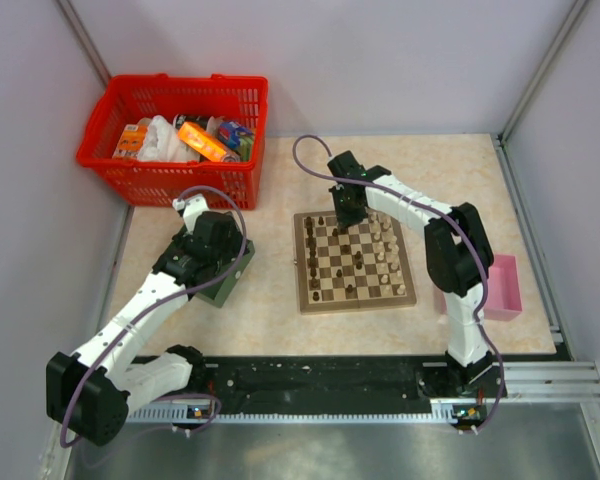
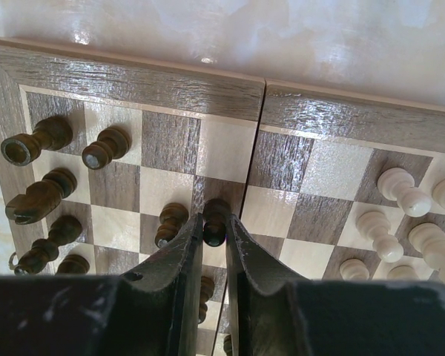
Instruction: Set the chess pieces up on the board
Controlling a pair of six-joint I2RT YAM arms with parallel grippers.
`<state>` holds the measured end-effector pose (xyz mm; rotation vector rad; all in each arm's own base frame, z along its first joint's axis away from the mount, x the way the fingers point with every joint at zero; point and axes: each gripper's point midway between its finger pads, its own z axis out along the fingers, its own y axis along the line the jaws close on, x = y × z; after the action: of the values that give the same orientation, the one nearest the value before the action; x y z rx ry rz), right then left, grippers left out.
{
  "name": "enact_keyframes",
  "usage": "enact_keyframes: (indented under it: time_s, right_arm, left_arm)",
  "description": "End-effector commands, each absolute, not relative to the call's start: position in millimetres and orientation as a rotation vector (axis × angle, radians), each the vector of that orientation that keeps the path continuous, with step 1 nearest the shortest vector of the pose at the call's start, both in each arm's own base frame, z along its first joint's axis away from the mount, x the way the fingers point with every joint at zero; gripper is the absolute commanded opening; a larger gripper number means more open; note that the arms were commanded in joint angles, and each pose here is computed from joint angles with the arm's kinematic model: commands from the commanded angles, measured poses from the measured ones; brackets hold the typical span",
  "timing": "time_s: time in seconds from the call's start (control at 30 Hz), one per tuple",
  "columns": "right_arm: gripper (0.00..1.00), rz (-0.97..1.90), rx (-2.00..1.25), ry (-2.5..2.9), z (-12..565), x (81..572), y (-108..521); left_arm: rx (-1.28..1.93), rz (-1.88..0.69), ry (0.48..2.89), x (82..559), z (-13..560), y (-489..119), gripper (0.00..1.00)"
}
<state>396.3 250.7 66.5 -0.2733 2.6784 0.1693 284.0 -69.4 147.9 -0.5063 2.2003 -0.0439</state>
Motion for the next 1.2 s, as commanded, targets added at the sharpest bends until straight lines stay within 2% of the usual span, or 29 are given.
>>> enact_keyframes:
  time_s: [0.0,0.33,0.67,1.17]
  right_arm:
    - [0.17,0.138,-0.282,2.616,91.0,408.9,247.2]
    - [0.17,0.172,-0.357,2.555,111.0,414.4,275.0]
    - [0.17,0.235,-0.425,2.587,95.8,395.4,308.1]
    - [0.17,0.251,-0.419,2.599,82.2,402.3,319.0]
  left_arm:
    - [-0.527,-0.082,2.148,293.3,163.0,-72.3,0.97]
    - [-0.527,-0.087,2.143,294.2,165.1,-73.0,0.97]
    - [-0.531,-0.082,2.143,293.2,164.4,-71.8,0.97]
    - [-0.529,-0.07,2.145,293.0,163.6,-70.2,0.97]
